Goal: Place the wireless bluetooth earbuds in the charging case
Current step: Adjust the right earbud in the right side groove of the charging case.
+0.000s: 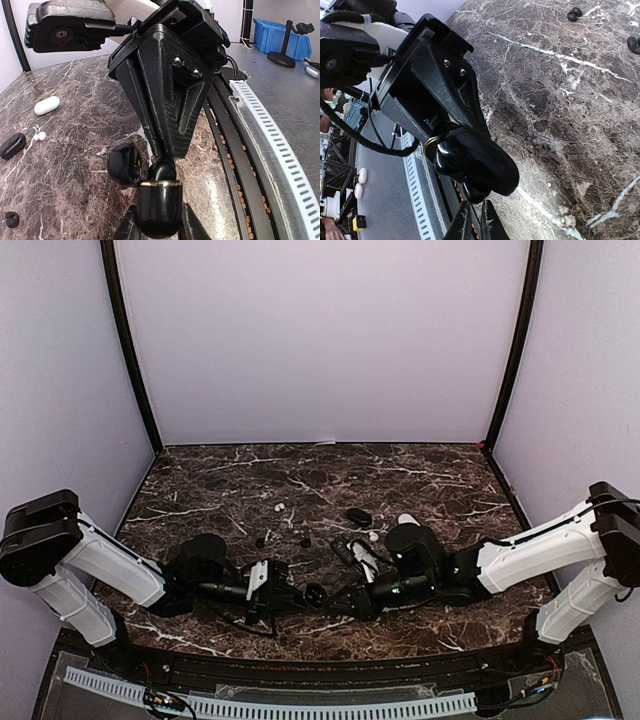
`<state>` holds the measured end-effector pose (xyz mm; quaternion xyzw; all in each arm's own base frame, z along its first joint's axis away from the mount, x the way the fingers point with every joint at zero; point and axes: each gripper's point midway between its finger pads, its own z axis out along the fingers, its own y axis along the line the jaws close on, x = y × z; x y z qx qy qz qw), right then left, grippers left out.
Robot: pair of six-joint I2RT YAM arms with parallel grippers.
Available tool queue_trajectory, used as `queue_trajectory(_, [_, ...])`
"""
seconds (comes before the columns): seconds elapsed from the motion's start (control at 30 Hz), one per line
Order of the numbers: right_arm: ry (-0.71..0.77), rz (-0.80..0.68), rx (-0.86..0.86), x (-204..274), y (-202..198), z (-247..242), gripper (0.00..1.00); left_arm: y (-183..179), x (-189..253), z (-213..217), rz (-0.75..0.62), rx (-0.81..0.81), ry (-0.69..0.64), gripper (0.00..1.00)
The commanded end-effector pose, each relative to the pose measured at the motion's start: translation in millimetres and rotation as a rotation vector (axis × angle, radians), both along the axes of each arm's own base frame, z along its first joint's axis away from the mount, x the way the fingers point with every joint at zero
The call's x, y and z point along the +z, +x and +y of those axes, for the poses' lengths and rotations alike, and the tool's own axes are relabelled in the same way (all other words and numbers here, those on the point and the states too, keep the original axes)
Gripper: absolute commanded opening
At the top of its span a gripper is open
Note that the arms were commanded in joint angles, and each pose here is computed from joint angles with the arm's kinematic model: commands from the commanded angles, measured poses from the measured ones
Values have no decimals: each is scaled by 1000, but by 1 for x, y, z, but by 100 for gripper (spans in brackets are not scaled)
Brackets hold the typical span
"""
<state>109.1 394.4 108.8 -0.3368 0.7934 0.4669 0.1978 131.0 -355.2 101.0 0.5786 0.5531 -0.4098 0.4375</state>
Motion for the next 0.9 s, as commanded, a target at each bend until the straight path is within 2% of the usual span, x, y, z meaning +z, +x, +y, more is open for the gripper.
queue_trajectory(0.0, [34, -23, 7, 11, 3, 11, 8, -5, 11, -6, -9, -40, -35, 7])
queue_trajectory(0.33, [58, -6, 34, 13, 0, 19, 8, -7, 12, -5, -13, -48, -39, 7])
queue_trajectory(0.6, [78, -31, 39, 22, -4, 9, 11, -4, 14, -5, -2, -29, -47, 7])
queue_trajectory(0.87, [67, -106, -78, 31, 22, -21, 11, -4, 18, -5, 3, -27, -62, 7])
